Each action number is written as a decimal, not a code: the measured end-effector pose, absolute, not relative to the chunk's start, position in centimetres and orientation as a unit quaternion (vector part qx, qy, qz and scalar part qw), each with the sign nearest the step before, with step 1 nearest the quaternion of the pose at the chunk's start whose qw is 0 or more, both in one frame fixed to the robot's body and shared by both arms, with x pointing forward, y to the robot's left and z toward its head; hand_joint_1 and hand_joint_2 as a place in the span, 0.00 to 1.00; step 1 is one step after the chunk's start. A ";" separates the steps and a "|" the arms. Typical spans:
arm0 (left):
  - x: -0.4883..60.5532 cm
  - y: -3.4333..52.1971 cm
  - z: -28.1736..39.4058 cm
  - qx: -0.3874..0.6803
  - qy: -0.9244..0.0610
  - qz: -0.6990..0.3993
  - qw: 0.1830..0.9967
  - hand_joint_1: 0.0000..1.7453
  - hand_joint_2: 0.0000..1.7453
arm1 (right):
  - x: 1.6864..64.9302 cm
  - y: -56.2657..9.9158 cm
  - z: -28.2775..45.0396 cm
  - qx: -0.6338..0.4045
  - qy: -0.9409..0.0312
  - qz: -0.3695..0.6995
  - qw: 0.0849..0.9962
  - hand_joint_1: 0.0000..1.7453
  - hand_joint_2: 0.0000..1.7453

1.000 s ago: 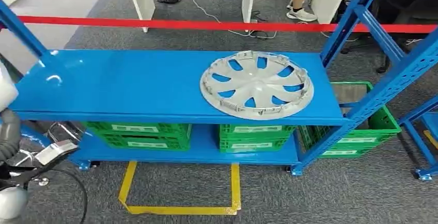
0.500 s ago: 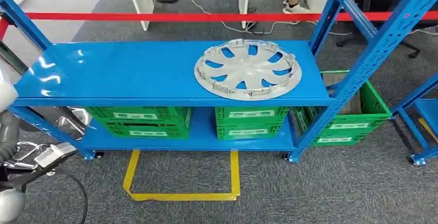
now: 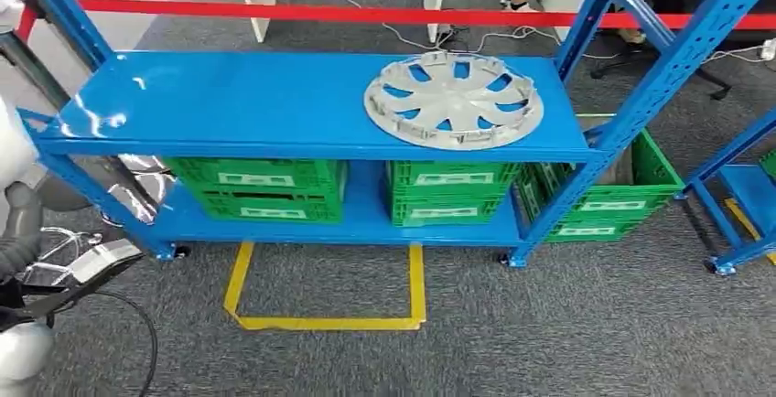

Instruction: Take the parts from the cabinet and place them on the table.

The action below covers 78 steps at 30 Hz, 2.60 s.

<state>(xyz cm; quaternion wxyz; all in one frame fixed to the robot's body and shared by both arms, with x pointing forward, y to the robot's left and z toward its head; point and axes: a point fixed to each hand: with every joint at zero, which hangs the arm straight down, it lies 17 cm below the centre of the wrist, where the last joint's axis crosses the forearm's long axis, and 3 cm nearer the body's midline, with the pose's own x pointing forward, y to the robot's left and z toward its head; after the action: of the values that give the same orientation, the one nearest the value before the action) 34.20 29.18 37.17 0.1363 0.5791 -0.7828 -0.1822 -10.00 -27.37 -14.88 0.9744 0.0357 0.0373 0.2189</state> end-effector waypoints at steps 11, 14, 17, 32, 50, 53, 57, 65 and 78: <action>34.3 29.4 36.6 0.575 -0.784 -0.184 0.145 1.00 1.00 | -8.8 -28.5 -15.0 0.022 0.013 0.248 0.968 0.00 0.00; 34.2 29.6 36.3 0.574 -0.783 -0.189 0.147 1.00 1.00 | -9.0 -28.6 -15.0 0.021 0.015 0.252 0.967 0.00 0.00; 34.2 29.8 36.2 0.575 -0.782 -0.191 0.147 1.00 1.00 | -9.1 -28.6 -15.0 0.021 0.015 0.254 0.967 0.00 0.00; 33.9 30.9 35.9 0.581 -0.776 -0.191 0.152 1.00 1.00 | -9.1 -29.1 -15.0 0.007 0.011 0.277 0.961 0.00 0.00; 33.6 31.7 35.6 0.585 -0.772 -0.192 0.156 1.00 1.00 | -8.7 -29.1 -15.0 0.008 0.011 0.261 0.965 0.00 0.00; 33.6 31.7 35.6 0.585 -0.772 -0.192 0.156 1.00 1.00 | -8.6 -29.1 -15.0 0.008 0.010 0.259 0.966 0.00 0.00; 33.5 31.8 35.8 0.586 -0.772 -0.190 0.154 1.00 1.00 | -8.6 -29.1 -15.0 0.008 0.010 0.257 0.966 0.00 0.00; 33.5 31.8 35.6 0.585 -0.773 -0.188 0.159 1.00 1.00 | -8.8 -29.1 -14.9 0.007 0.014 0.257 0.966 0.00 0.00; 33.8 32.3 35.4 0.577 -0.775 -0.182 0.180 1.00 1.00 | -8.9 -29.3 -14.8 -0.001 0.014 0.268 0.963 0.00 0.00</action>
<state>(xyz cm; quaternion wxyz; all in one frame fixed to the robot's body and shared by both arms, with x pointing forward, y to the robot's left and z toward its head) 33.78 32.32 35.37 0.1798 0.5773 -0.7753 -0.1824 -8.86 -29.33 -14.79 0.9633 -0.0014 0.0140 0.2682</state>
